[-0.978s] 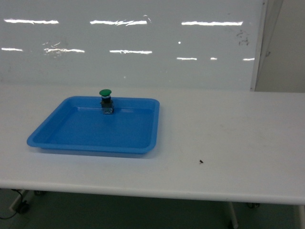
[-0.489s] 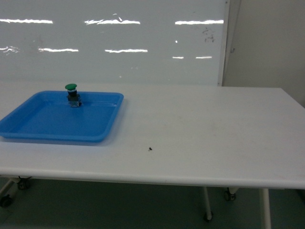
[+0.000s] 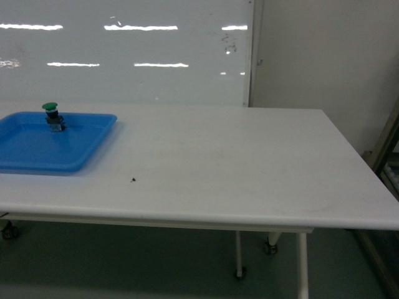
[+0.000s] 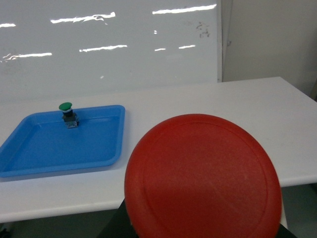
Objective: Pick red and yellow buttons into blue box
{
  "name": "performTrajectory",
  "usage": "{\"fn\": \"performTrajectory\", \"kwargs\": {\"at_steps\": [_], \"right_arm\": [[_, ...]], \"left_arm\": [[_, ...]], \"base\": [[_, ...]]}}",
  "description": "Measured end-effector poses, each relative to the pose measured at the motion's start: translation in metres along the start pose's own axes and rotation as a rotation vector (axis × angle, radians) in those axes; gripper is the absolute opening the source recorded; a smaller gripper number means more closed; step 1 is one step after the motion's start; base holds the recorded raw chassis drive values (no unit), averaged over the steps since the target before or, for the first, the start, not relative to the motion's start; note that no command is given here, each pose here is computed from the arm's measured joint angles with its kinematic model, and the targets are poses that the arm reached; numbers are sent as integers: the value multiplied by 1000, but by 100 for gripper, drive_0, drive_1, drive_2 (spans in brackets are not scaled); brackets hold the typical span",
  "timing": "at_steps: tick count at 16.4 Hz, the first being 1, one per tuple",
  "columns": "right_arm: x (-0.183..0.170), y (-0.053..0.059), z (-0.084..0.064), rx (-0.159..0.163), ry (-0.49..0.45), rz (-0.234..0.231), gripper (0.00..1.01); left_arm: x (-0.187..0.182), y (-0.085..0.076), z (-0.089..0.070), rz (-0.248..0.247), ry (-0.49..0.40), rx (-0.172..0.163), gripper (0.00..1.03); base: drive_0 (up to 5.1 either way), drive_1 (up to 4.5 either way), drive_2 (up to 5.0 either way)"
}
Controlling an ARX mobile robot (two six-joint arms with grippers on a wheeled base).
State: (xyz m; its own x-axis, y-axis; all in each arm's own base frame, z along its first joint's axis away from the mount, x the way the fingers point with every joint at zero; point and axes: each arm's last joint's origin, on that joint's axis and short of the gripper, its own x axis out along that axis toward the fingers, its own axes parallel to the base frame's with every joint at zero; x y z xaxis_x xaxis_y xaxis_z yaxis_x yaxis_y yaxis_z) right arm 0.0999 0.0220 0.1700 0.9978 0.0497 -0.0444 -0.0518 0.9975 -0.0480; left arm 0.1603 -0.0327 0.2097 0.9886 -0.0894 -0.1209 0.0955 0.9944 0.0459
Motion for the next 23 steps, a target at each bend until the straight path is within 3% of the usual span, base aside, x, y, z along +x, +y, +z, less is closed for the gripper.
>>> {"fn": "performTrajectory", "kwargs": {"at_steps": [23], "right_arm": [[0,0,0,0,0,0,27]], "left_arm": [[0,0,0,-1,1,0,24]], "base": [[488,-338,-135]]}}
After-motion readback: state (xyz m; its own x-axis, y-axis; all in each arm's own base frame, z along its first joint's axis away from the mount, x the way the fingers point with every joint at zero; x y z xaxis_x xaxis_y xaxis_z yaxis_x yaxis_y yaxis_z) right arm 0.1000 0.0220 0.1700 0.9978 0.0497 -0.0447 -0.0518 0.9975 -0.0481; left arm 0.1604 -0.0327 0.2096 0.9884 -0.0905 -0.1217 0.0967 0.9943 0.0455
